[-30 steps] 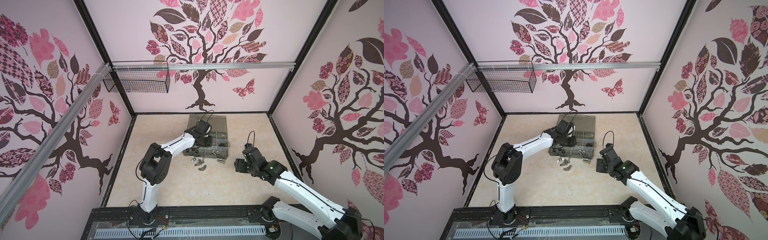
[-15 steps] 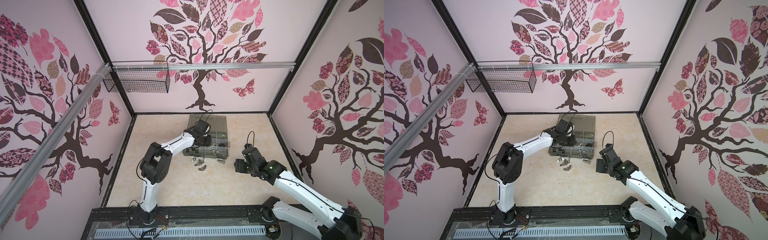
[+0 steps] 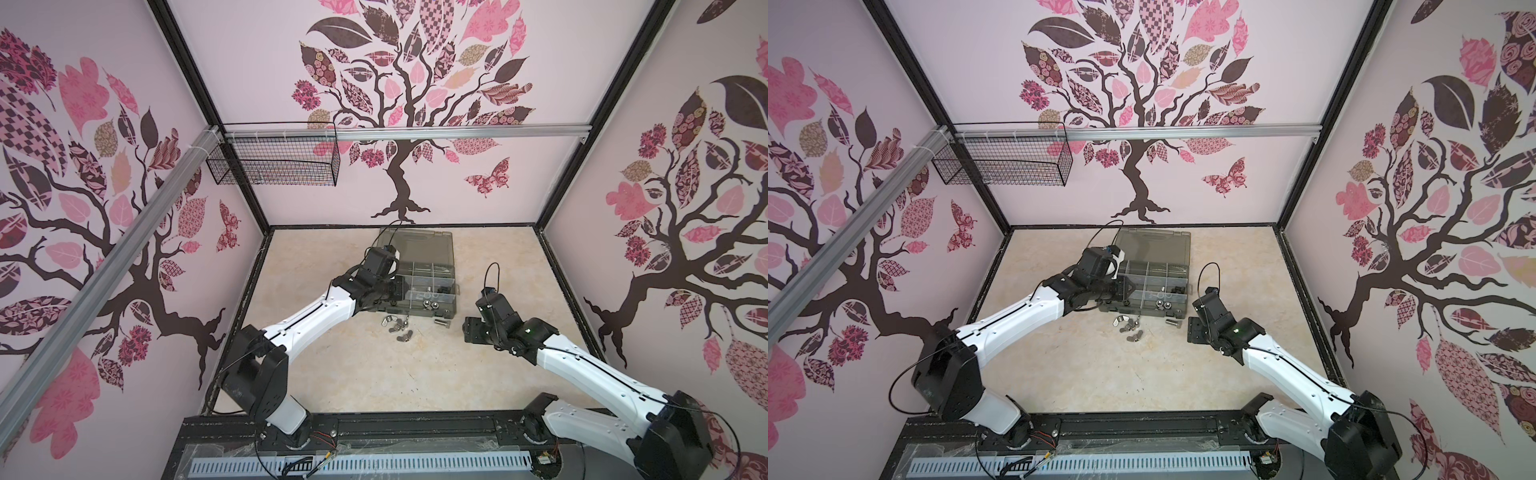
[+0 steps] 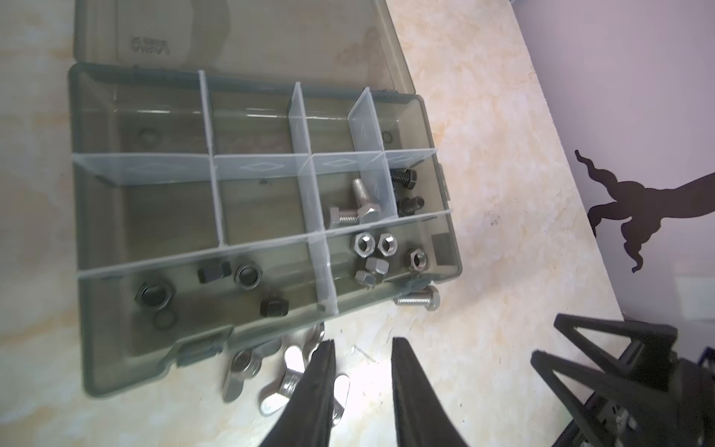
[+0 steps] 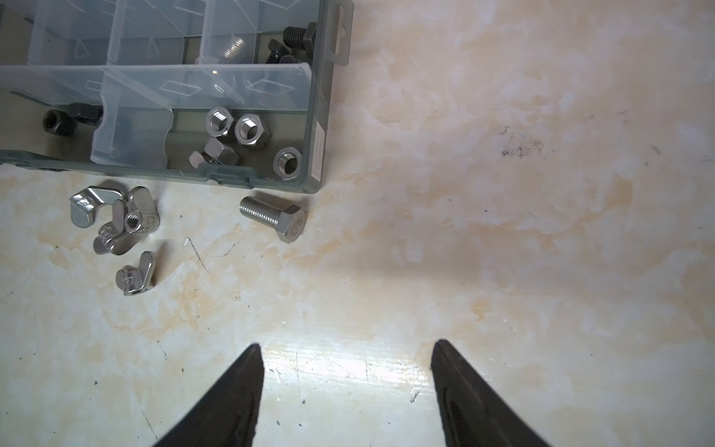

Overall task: Sort the screws and nuts into containers
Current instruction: Pick up the screw from the center of the table.

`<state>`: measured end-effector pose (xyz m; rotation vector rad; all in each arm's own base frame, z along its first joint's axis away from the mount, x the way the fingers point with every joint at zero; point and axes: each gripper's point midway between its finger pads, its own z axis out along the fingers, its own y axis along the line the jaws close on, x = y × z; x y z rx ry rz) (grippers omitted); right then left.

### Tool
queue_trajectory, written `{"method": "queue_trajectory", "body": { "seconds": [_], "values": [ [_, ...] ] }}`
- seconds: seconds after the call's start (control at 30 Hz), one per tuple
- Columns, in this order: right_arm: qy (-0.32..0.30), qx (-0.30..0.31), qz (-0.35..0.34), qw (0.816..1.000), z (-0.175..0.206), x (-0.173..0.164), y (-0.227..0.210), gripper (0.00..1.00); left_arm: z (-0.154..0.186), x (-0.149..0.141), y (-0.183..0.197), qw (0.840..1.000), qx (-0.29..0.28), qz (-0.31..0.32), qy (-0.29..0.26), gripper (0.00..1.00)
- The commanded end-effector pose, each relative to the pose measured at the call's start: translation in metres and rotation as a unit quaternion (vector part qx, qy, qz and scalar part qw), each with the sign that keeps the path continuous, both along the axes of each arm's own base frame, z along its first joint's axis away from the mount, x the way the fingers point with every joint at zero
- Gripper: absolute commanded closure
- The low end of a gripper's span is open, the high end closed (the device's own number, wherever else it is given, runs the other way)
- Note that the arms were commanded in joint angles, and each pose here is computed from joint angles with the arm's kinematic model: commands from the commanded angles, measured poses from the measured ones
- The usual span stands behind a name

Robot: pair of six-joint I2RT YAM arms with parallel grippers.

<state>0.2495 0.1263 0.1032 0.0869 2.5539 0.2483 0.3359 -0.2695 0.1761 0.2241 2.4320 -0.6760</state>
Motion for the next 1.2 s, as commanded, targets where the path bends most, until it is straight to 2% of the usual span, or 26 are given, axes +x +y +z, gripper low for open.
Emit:
{"method": "queue_trajectory", "body": {
  "seconds": [0.0, 0.4, 0.73, 0.97, 1.17],
  "values": [
    [-0.008, 0.001, -0.011, 1.000, -0.006, 0.009, 0.002, 0.28, -0.013, -0.017, 0.024, 0.999, 0.008, 0.033, 0.008, 0.71],
    [0.014, 0.027, -0.026, 0.999, -0.036, 0.019, 0.016, 0.35, -0.035, -0.075, 0.068, 0.997, -0.002, 0.064, 0.032, 0.70],
    [0.020, 0.037, -0.024, 0.999, -0.049, 0.031, 0.033, 0.42, -0.047, -0.093, 0.093, 0.995, -0.004, 0.097, 0.021, 0.70],
    [0.009, 0.041, -0.031, 0.999, -0.051, 0.035, 0.034, 0.48, -0.056, -0.105, 0.103, 0.994, 0.006, 0.102, 0.036, 0.70],
    [0.018, 0.047, -0.029, 0.998, -0.057, 0.038, 0.040, 0.50, -0.063, -0.114, 0.105, 0.994, -0.007, 0.103, 0.043, 0.70]
  ]
}}
